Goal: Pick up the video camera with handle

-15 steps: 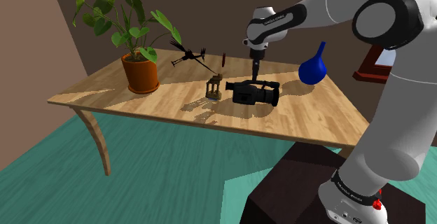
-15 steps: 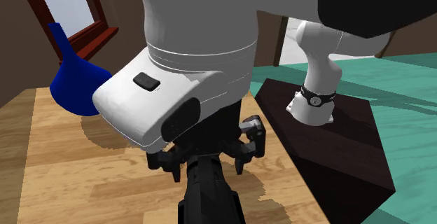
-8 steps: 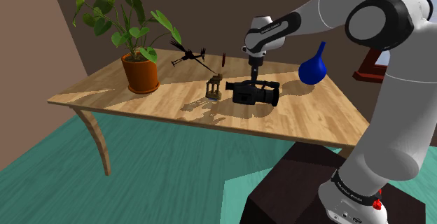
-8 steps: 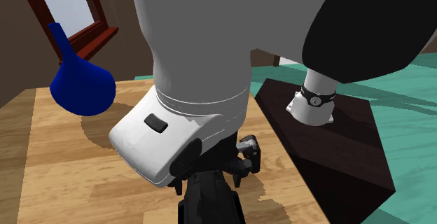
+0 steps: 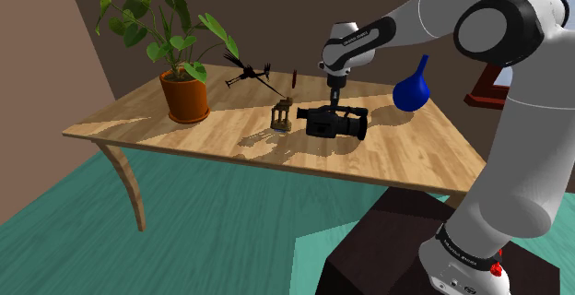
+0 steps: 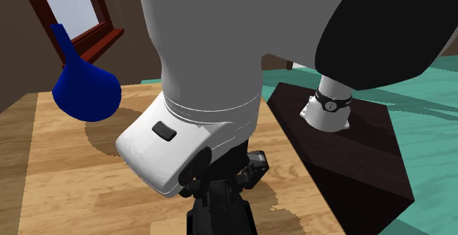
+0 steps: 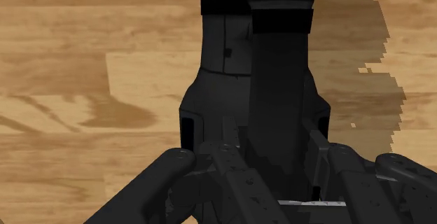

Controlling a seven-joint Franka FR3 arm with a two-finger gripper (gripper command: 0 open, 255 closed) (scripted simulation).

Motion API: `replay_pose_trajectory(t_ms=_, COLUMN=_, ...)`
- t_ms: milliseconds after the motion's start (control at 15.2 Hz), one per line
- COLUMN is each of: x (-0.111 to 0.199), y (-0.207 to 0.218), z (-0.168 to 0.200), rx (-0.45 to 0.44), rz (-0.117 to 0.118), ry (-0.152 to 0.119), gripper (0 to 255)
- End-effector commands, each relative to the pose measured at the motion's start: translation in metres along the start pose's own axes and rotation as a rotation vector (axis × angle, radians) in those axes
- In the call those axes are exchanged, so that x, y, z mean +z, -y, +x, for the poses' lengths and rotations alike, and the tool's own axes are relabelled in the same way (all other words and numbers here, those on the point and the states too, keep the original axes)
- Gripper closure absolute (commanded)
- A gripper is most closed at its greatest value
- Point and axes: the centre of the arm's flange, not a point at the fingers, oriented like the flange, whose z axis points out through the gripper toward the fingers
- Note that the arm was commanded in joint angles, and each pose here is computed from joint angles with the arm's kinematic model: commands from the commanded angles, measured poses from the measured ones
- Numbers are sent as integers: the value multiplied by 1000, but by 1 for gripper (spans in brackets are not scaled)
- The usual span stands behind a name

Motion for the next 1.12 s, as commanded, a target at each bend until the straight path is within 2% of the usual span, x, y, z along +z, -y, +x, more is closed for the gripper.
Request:
replay_pose_trajectory(t_ms=0, x=0, y=0, z=0, rx=0, rz=0, ry=0, gripper=255)
replay_pose_trajectory(t_ms=132, x=1, y=0, z=0, rx=0, rz=0, ry=0, gripper=255)
replay_pose_trajectory(t_ms=1056, x=-73, y=-1, z=-4, rx=0, rz=0, ry=0, gripper=255)
